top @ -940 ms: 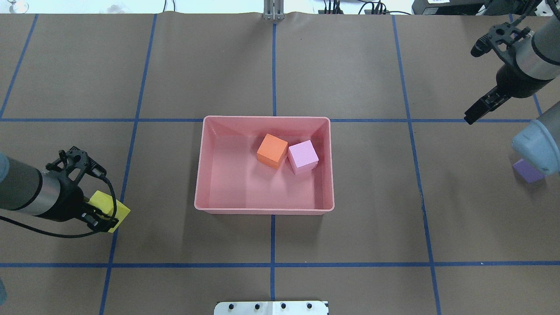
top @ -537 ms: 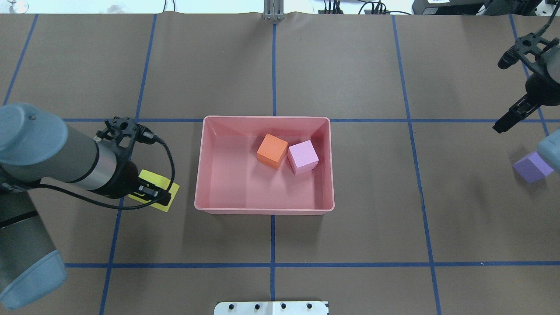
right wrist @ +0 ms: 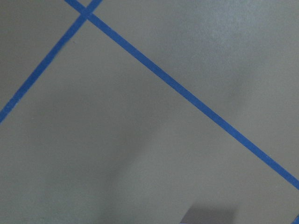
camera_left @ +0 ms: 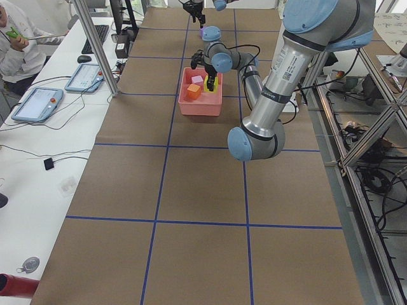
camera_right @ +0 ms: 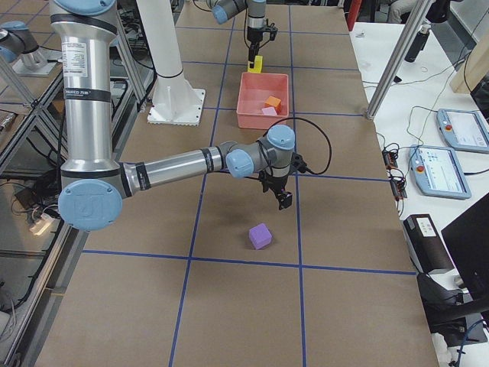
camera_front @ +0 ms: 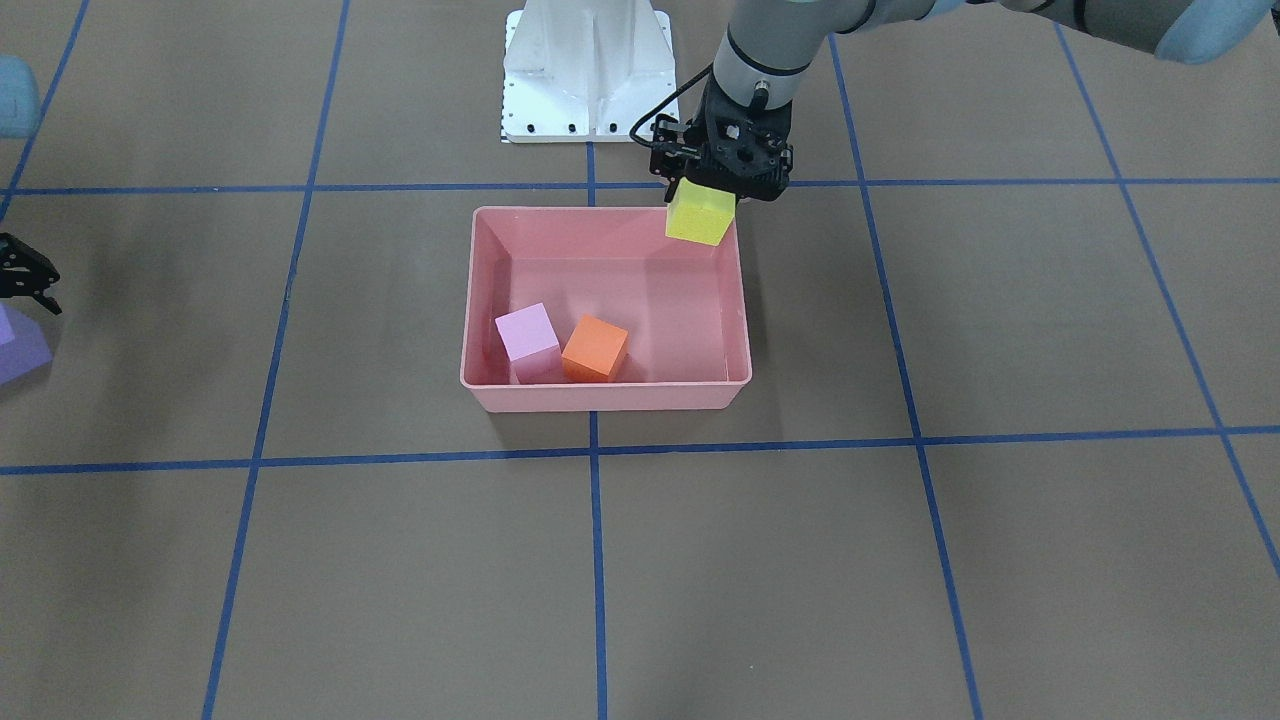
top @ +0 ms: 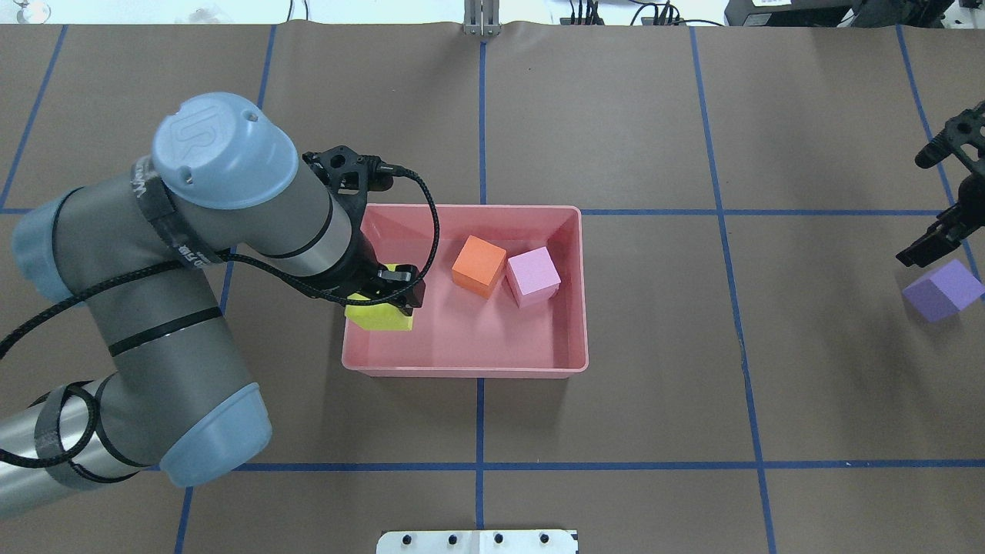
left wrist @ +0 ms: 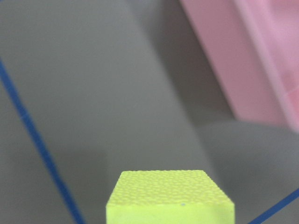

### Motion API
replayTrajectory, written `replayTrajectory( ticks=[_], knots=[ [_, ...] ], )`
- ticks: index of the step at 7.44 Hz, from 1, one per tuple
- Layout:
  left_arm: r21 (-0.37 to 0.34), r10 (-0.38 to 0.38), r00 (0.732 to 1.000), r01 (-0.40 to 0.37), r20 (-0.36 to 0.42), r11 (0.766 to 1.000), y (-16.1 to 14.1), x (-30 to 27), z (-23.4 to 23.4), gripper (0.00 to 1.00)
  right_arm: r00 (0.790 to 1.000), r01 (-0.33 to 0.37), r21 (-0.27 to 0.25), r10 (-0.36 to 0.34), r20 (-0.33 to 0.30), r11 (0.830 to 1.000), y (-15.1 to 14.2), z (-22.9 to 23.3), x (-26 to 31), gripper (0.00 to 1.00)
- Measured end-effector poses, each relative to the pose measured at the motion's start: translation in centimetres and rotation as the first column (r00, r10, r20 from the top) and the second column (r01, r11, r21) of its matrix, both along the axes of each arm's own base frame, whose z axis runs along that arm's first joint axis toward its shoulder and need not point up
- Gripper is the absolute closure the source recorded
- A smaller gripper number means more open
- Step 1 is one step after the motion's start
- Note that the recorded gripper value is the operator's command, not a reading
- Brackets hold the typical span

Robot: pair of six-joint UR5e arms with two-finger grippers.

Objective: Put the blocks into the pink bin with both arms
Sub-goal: 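Carry the yellow cube into the pink bin and release it, then hold the left gripper above the bin edge while the right gripper approaches the purple cube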

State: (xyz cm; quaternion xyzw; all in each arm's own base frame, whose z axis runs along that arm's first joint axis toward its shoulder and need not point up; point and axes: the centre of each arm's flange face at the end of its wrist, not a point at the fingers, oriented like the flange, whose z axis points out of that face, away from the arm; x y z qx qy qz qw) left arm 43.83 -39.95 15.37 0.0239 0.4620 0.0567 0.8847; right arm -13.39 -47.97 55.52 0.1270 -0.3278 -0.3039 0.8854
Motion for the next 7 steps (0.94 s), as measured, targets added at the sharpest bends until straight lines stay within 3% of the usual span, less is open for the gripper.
replayTrajectory(
  ticks=[2, 4, 7],
  knots=[
    [-0.003, -0.03, 1.0, 0.03, -0.002, 1.0, -2.0, -1.6, -0.3, 0.0, 1.0, 0.009, -0.007, -0.009, 0.004, 1.0, 1.6, 3.0, 2.2, 0.0],
    [0.052, 0.025, 1.0, -0.026, 0.009, 0.998, -4.4, -4.6, 2.0, 0.0, 1.0, 0.009, -0.037, -0.01, -0.011, 0.999, 2.0, 5.8, 3.4, 0.0],
    [0.076, 0.049, 0.999, -0.051, 0.021, 0.996, -5.5, -6.2, 3.7, 0.0, 1.0, 0.003, -0.087, -0.005, -0.026, 0.996, 1.6, 8.4, 3.3, 0.0]
  ],
)
